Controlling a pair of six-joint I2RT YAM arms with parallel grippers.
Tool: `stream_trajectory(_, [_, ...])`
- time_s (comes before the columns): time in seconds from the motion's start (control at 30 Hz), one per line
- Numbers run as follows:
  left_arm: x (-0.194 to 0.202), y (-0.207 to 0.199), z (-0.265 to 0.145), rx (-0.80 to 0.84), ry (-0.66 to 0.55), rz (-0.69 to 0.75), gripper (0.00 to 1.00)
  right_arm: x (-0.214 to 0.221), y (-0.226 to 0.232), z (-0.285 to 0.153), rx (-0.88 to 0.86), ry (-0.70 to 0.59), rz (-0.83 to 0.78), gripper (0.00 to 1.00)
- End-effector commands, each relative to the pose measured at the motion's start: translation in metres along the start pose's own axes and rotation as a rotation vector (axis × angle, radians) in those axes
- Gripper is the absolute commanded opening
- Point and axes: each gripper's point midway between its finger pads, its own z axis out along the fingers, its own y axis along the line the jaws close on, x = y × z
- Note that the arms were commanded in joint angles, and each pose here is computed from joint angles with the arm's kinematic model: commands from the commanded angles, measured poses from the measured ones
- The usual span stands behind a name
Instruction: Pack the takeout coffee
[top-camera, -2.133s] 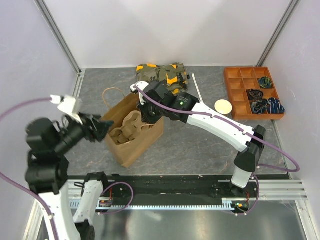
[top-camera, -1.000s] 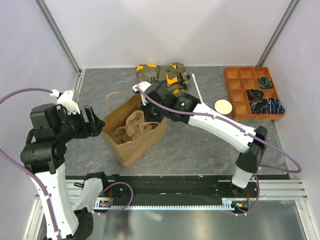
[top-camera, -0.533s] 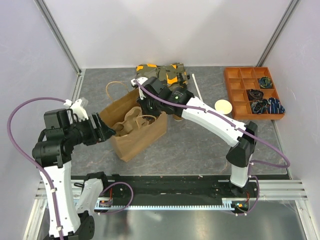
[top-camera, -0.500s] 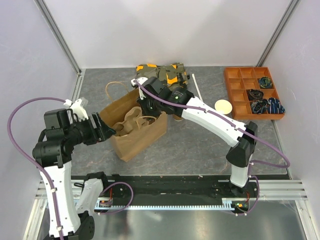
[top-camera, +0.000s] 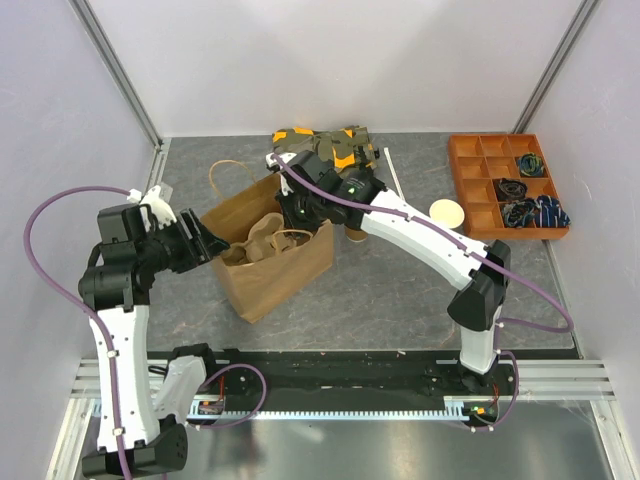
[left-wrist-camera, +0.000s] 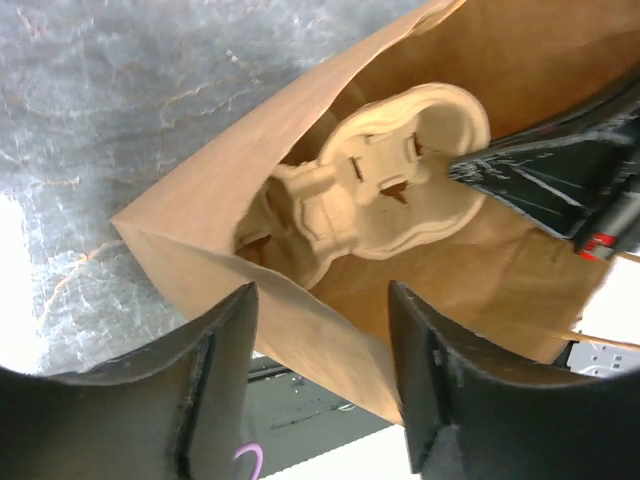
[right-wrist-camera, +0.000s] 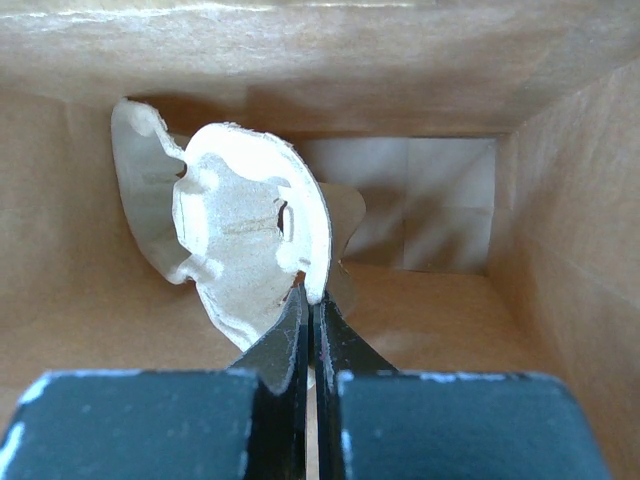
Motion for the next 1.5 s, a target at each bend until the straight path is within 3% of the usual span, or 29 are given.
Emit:
stream_trajectory(0.0, [-0.01, -0.005, -0.002, 0.017, -0.055, -0.011, 0.64, -0.018, 0.008, -0.006, -0.04, -0.039, 0.052, 0.0])
stream_trajectory(0.13, [-0.011, -0.004, 0.004, 0.024, -0.044, -0.023, 0.52, -0.019, 0.007, -0.002, -0.032, -0.039, 0.065, 0.0])
stream_trajectory(0.2, [-0.012, -0.008, 0.005, 0.05, -0.048, -0.014, 0.41, -0.018, 0.005, -0.001, -0.02, -0.038, 0.068, 0.0])
stream_trajectory(0.37, [-0.017, -0.028, -0.004, 0.159, -0.098, 0.093, 0.03, -0.019, -0.004, -0.001, 0.032, -0.047, 0.072, 0.0])
stream_trajectory(0.63, [-0.015, -0.057, -0.018, 0.322, -0.113, 0.295, 0.02, -0.028, 0.011, 0.0, -0.092, -0.085, 0.069, 0.0])
stream_trajectory(0.97, [0.02, -0.044, -0.007, 0.347, -0.045, 0.266, 0.02, -0.023, 0.004, 0.005, -0.064, -0.093, 0.035, 0.0])
stream_trajectory(1.13, [0.022, -0.05, -0.015, 0.39, -0.09, 0.386, 0.02, -0.008, 0.007, 0.011, -0.1, -0.07, -0.007, 0.0])
stream_trajectory(1.2, [0.02, -0.054, -0.019, 0.407, -0.109, 0.429, 0.02, -0.008, 0.021, 0.008, -0.187, -0.088, -0.029, 0.0])
stream_trajectory(1.3, [0.02, -0.054, -0.018, 0.417, -0.108, 0.444, 0.02, -0.008, 0.032, 0.005, -0.261, -0.115, -0.054, 0.0])
stream_trajectory(1.47, [0.025, -0.052, -0.013, 0.432, -0.077, 0.423, 0.02, -0.006, 0.023, 0.02, -0.209, -0.103, -0.063, 0.0])
